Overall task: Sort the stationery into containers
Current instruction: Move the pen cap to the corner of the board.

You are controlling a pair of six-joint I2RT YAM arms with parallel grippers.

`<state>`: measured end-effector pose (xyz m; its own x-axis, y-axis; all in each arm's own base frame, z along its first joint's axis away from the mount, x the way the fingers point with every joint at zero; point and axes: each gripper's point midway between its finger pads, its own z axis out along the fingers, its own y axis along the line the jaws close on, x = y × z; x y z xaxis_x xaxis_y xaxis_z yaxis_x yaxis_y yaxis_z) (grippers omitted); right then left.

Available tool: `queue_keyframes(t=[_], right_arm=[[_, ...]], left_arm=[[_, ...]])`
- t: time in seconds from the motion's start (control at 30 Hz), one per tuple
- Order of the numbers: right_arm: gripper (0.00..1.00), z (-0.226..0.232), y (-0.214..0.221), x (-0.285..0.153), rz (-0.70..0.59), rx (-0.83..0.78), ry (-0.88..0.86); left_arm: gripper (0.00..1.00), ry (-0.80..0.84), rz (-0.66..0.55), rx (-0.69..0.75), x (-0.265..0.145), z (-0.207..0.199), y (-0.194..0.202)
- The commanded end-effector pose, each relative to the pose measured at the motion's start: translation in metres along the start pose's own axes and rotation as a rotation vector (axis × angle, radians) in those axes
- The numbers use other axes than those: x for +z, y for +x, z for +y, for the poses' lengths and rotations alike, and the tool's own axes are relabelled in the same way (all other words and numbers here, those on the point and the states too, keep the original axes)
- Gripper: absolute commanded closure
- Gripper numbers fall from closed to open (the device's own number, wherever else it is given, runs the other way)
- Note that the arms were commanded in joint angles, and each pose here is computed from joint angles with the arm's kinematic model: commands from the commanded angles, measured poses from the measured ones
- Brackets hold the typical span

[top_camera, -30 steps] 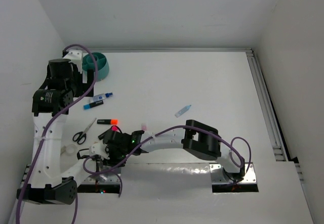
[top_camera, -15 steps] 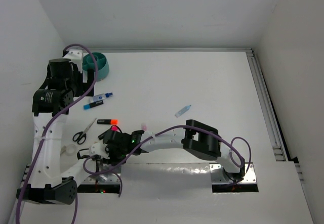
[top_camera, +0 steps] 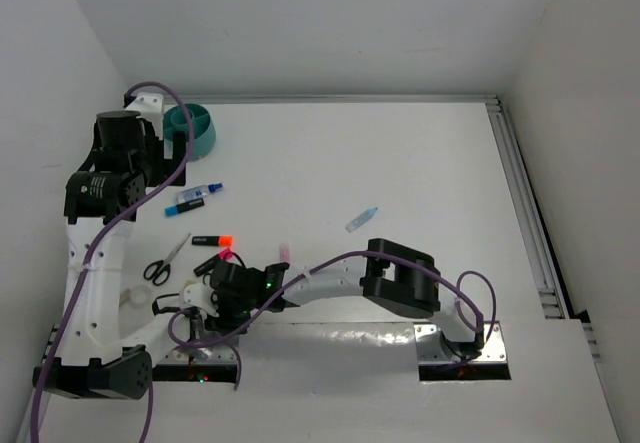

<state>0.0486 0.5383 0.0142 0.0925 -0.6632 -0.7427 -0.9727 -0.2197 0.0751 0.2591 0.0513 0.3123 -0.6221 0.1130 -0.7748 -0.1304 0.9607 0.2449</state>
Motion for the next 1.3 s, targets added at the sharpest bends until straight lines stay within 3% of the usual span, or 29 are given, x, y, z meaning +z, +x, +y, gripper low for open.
queue_keyframes(t=[0.0,0.4,0.57,0.93,1.13,1.27], right_arm=[[0.6,0.017,0.042,0.007,0.123,0.052,-0.012],[0.53,-0.007,0.066,0.006,0.189,0.04,0.126],[0.66,-0.004,0.078,0.006,0.214,0.043,0.114],[0.61,0.006,0.082,-0.007,0.181,0.075,0.104],[0.76,-0.002,0.083,-0.011,0.18,0.094,0.144],[1.0,-0.01,0.085,-0.016,0.185,0.115,0.178]], left_arm=[[0.0,-0.027,-0.081,-0.026,-0.01,0.01,-0.023],[0.0,-0.025,-0.096,-0.021,-0.012,0.01,-0.028],[0.0,-0.06,-0.128,-0.035,-0.018,0.018,-0.037],[0.0,-0.117,-0.083,-0.01,0.001,0.023,-0.023],[0.0,-0.1,-0.094,-0.014,0.0,0.021,-0.028],[0.0,-0.1,-0.098,-0.013,-0.002,0.022,-0.029]])
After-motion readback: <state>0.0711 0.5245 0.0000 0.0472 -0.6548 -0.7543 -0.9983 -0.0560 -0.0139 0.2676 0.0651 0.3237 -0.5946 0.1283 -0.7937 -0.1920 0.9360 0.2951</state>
